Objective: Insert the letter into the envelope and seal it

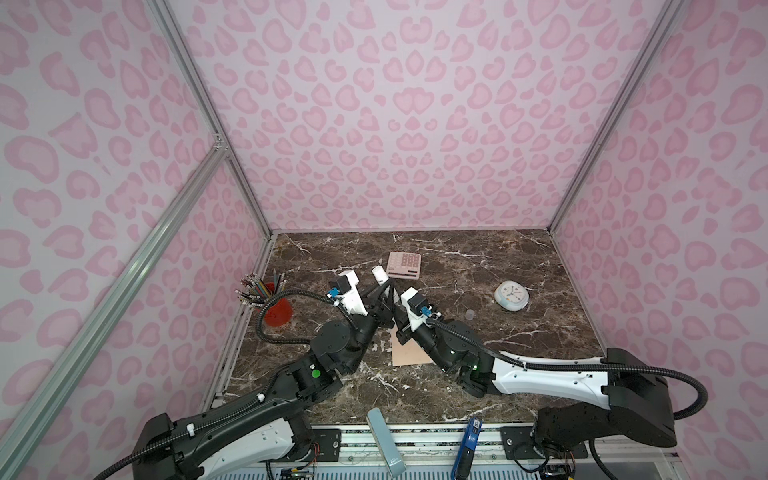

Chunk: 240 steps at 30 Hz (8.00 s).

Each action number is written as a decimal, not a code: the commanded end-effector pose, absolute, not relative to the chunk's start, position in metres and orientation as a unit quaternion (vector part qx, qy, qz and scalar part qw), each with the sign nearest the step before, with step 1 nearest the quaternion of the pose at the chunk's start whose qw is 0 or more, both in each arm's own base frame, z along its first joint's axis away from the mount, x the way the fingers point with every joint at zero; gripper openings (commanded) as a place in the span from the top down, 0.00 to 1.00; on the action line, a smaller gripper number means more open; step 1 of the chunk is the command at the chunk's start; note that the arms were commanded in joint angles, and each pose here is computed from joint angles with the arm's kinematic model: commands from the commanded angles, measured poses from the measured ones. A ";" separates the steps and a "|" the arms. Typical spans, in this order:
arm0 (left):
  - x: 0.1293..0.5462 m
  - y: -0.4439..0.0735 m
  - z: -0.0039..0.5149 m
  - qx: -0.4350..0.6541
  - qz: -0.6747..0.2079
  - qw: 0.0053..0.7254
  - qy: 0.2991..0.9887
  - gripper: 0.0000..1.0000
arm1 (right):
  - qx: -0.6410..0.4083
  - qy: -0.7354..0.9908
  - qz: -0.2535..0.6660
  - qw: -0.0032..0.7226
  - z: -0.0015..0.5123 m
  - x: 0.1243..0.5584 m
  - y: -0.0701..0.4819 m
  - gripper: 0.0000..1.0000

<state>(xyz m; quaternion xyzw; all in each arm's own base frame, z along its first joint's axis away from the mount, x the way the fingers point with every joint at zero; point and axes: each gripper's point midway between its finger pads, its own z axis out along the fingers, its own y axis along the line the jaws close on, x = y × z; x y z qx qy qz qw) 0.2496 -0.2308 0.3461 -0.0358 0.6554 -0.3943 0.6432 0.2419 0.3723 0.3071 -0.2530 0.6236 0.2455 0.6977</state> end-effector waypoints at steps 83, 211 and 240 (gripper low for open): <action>0.112 -0.282 0.355 0.321 -0.600 0.463 0.568 0.51 | -0.399 0.606 0.553 0.410 0.323 0.123 0.349 0.92; 0.246 -0.224 0.311 -0.027 -0.456 0.602 0.655 0.96 | -0.289 0.607 0.233 0.703 0.286 0.227 0.392 0.83; 0.123 -0.279 0.319 0.282 -0.635 0.442 0.567 0.96 | -0.320 0.564 0.574 0.499 0.334 0.143 0.330 0.87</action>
